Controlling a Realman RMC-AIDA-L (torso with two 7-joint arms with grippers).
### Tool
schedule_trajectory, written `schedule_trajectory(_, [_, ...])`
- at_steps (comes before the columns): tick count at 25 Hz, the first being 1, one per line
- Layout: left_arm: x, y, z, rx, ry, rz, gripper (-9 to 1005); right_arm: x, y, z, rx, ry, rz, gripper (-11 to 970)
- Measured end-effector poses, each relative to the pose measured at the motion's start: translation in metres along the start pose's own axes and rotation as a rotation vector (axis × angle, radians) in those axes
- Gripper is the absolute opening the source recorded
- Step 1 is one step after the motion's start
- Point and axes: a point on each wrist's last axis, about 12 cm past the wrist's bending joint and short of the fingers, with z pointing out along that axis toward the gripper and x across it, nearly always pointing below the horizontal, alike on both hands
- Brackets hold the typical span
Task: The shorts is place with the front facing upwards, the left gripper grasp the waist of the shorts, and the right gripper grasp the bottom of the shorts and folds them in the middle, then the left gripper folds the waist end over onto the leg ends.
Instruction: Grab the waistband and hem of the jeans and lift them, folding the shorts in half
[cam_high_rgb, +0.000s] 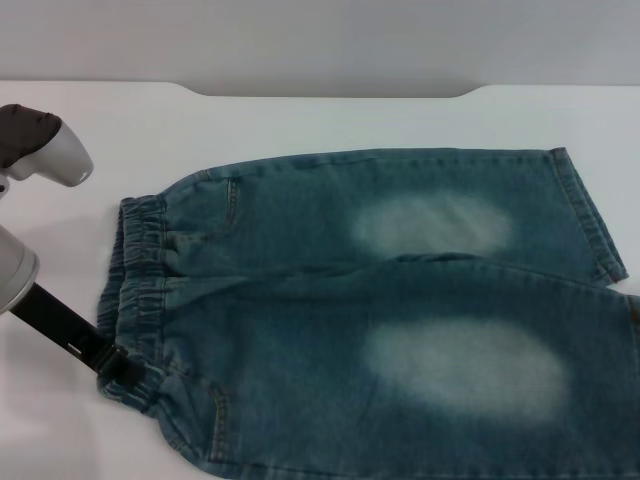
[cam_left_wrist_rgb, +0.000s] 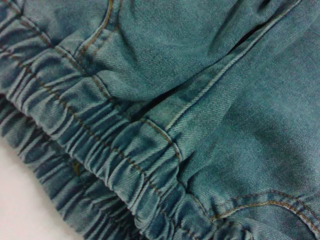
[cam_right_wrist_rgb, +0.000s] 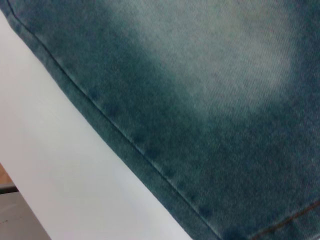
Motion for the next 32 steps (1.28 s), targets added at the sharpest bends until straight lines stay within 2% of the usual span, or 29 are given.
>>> schedule_trajectory(21, [0.0006,0.0017,0.0031,-0.003,0.009,-0.002,46,-0.0094,0.0001,-0.0003,-0.006,-0.019,-0.020,517])
schedule_trajectory(32, [-0.0049,0.0021,-0.0021,-0.020,-0.002,0.004,45,-0.0100,0.0007,0.0003,-0.011,-0.016,-0.022,516])
